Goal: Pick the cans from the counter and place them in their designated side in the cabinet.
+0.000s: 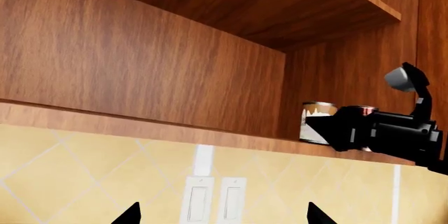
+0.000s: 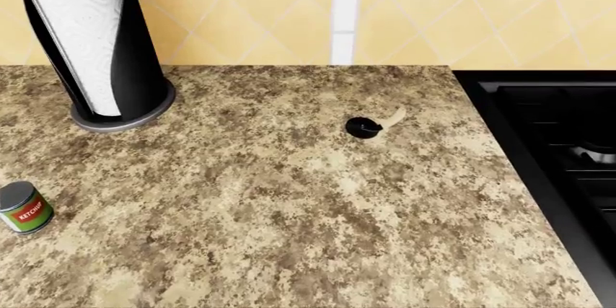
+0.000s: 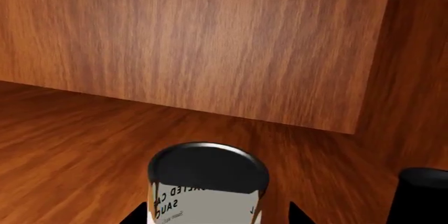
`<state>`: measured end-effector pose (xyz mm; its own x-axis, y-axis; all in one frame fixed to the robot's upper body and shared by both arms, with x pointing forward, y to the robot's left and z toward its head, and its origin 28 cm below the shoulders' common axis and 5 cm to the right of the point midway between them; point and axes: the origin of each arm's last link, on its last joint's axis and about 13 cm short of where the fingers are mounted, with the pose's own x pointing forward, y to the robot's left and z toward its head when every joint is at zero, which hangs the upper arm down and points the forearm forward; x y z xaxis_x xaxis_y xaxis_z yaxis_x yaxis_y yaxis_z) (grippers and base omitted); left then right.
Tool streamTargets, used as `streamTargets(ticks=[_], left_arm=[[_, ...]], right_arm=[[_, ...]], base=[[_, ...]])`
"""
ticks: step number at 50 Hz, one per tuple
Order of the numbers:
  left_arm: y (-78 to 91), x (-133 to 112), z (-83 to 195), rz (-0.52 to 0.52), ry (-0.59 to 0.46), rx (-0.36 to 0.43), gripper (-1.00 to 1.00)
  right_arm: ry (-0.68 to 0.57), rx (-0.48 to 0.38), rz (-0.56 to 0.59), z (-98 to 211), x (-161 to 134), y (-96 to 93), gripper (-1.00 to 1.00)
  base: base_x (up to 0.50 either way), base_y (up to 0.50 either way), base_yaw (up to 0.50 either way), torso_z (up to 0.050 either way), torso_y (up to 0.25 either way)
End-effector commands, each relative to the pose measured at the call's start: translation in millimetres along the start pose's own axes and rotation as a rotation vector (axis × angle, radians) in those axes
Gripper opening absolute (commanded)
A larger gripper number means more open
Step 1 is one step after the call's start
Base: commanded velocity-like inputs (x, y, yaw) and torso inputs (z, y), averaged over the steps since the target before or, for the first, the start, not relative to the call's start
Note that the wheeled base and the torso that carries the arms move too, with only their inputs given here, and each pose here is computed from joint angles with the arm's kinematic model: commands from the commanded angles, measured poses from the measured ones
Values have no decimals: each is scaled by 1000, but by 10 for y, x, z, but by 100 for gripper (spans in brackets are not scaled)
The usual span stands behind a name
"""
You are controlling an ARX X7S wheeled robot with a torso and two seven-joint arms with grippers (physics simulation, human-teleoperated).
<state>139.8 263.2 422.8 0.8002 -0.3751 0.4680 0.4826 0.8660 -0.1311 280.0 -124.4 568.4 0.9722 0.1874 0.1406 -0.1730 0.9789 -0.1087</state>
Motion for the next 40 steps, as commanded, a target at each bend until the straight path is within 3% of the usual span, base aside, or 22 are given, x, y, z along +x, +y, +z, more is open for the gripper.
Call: streamTargets(ticks=[1, 40], left_arm=[[12, 4, -15, 2, -3, -1, 100], [12, 15, -38, -1, -7, 1, 100]], right_arm=[[4, -8, -8, -2, 2, -1, 100], [4, -8, -8, -2, 2, -1, 100]], base=[[0, 0, 0, 0, 0], [-109, 0, 0, 0, 0]])
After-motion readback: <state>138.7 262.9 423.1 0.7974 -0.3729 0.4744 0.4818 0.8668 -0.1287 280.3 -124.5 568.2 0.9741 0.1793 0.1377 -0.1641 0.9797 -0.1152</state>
